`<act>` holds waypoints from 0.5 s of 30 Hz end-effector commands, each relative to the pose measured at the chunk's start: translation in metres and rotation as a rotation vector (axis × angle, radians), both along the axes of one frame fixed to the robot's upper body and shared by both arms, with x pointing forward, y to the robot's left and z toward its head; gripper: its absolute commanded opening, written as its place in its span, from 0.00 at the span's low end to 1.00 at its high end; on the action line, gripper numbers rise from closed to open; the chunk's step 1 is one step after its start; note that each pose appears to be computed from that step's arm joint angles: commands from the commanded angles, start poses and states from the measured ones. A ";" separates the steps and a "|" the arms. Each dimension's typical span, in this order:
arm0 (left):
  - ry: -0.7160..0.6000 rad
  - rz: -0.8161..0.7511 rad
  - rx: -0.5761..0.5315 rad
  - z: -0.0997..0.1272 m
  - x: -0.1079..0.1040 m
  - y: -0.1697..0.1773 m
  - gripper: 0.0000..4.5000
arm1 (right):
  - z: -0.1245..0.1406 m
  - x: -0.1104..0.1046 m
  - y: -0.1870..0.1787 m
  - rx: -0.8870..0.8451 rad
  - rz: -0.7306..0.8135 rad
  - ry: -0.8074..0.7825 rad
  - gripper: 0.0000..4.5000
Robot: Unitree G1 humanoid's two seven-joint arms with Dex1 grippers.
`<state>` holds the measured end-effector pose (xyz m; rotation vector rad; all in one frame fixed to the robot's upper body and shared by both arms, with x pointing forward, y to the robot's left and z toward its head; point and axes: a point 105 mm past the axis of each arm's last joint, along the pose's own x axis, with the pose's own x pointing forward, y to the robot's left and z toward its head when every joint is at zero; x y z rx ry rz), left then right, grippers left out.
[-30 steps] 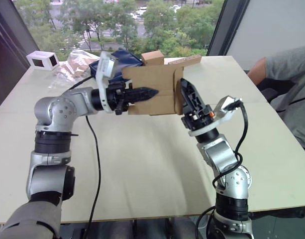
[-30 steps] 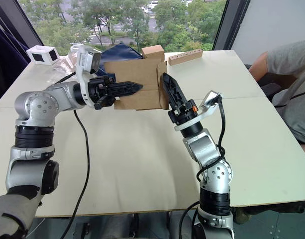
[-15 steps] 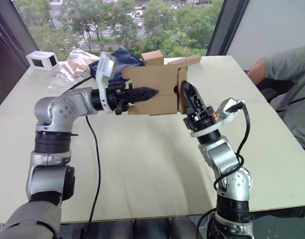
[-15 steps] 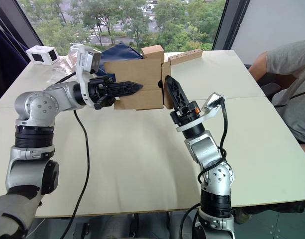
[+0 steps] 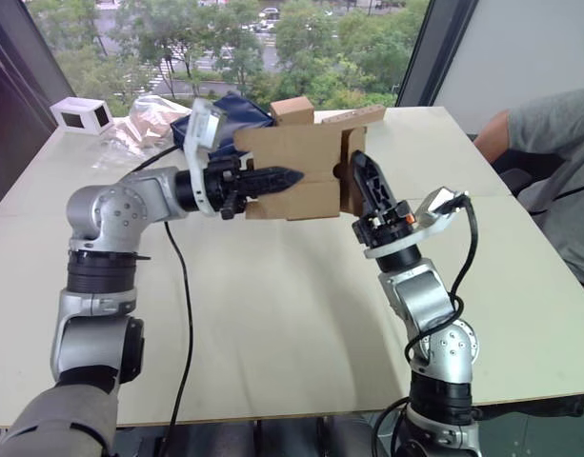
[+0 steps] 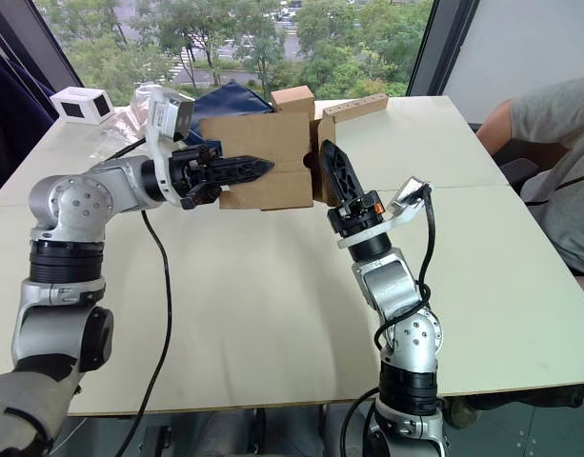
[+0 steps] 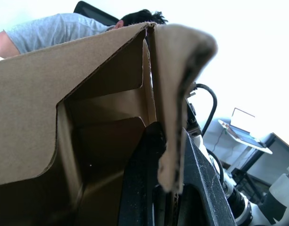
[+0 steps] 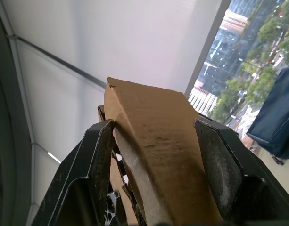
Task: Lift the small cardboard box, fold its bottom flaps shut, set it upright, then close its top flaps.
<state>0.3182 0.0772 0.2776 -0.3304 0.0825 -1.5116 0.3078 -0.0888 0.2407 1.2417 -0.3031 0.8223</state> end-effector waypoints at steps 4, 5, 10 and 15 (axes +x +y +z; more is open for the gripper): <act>-0.048 -0.002 -0.042 0.011 -0.004 0.001 0.00 | 0.012 -0.003 0.013 -0.017 0.007 -0.043 0.62; -0.048 -0.002 -0.043 0.011 -0.003 0.001 0.00 | 0.013 -0.003 0.013 -0.017 0.008 -0.044 0.62; -0.045 0.000 -0.044 0.011 -0.003 0.000 0.00 | 0.011 -0.003 0.014 -0.025 0.006 -0.043 0.62; -0.049 0.010 -0.038 0.008 -0.001 -0.004 0.00 | 0.014 -0.002 0.016 -0.040 -0.007 -0.048 0.62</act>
